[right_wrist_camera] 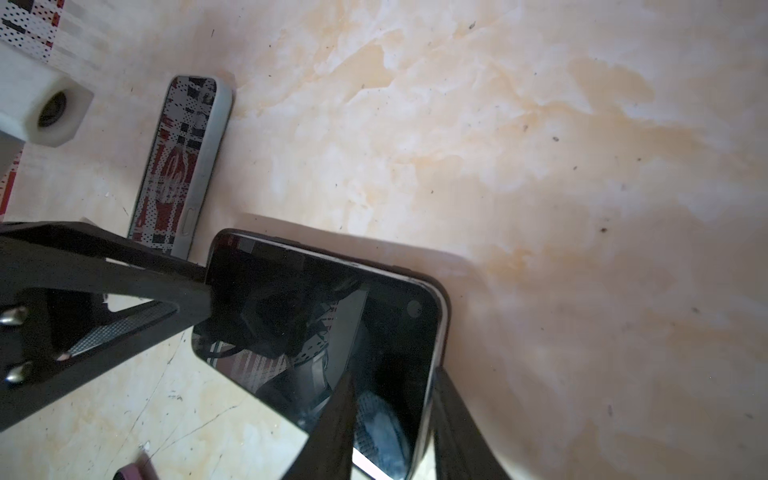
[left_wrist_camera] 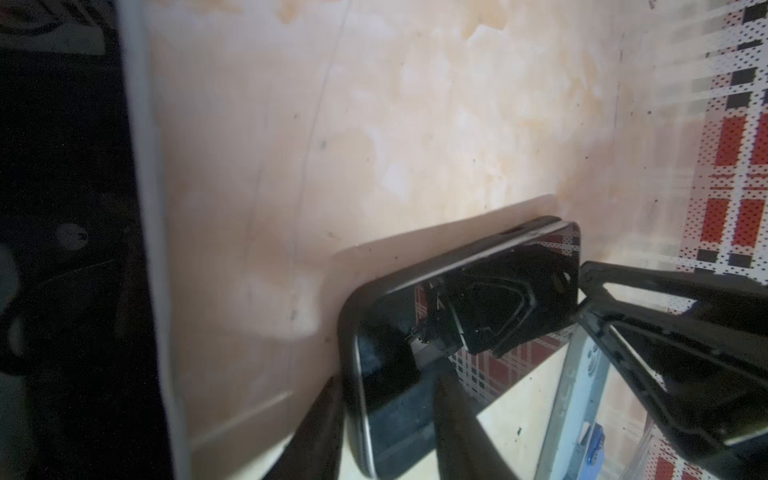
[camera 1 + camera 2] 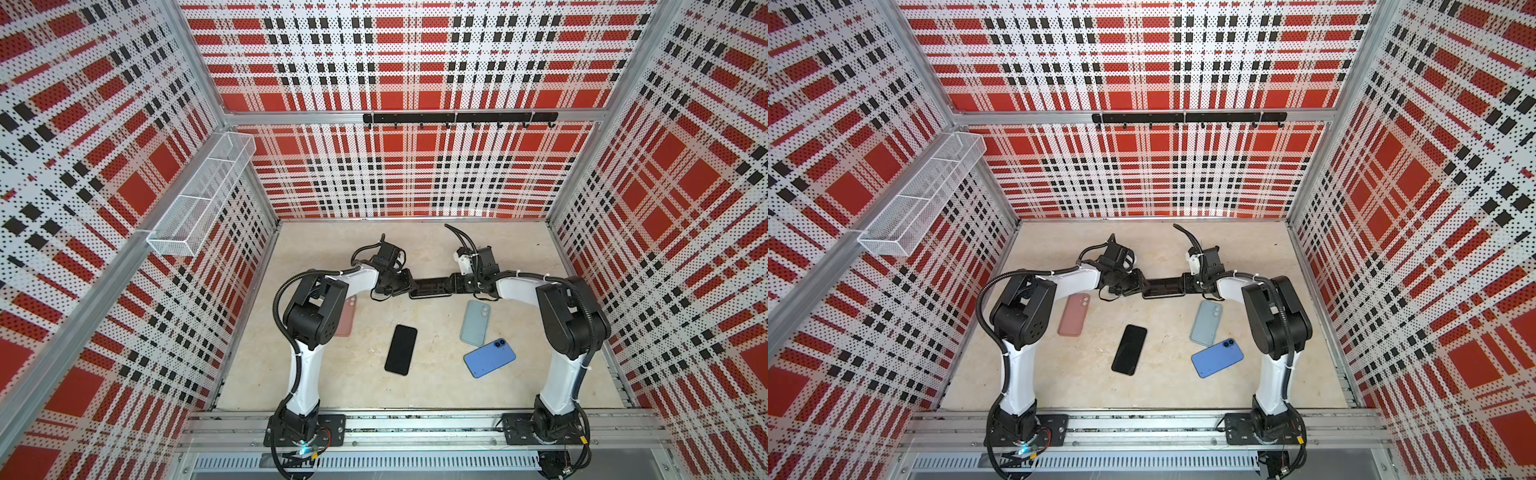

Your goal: Put the phone into the phone case

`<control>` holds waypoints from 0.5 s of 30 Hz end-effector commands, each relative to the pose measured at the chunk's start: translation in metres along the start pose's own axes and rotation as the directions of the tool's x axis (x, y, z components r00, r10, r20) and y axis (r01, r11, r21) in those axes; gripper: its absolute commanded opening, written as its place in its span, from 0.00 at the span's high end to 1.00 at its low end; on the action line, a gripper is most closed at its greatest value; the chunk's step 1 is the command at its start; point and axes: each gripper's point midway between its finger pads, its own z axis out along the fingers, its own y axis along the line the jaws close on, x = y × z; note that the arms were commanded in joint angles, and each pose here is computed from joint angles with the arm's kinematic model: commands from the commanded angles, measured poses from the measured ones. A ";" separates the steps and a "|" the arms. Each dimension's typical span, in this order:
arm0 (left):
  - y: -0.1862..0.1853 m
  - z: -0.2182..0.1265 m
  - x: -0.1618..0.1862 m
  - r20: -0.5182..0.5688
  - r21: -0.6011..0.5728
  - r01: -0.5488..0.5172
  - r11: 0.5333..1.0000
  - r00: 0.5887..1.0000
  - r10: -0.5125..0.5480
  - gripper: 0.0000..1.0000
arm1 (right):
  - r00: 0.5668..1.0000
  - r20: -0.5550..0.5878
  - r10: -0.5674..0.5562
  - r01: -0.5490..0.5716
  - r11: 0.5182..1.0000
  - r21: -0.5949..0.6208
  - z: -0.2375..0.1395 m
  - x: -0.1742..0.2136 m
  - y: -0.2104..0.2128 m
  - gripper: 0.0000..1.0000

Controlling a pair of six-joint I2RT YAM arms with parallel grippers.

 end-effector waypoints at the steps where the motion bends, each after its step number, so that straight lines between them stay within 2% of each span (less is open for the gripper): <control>1: 0.020 0.012 0.023 -0.085 -0.111 -0.022 0.994 0.996 0.013 0.66 | 0.999 0.021 -0.042 0.044 0.995 -0.092 0.008 -0.002 0.023 0.68; 8: 0.033 0.015 0.027 -0.126 -0.247 -0.096 0.964 0.990 0.066 0.69 | 0.999 0.028 -0.041 0.044 0.995 -0.094 0.005 -0.002 0.024 0.67; 15: 0.052 0.010 0.040 -0.165 -0.376 -0.150 0.914 0.982 0.093 0.71 | 0.999 0.036 -0.025 0.028 0.996 -0.085 0.003 -0.002 0.022 0.60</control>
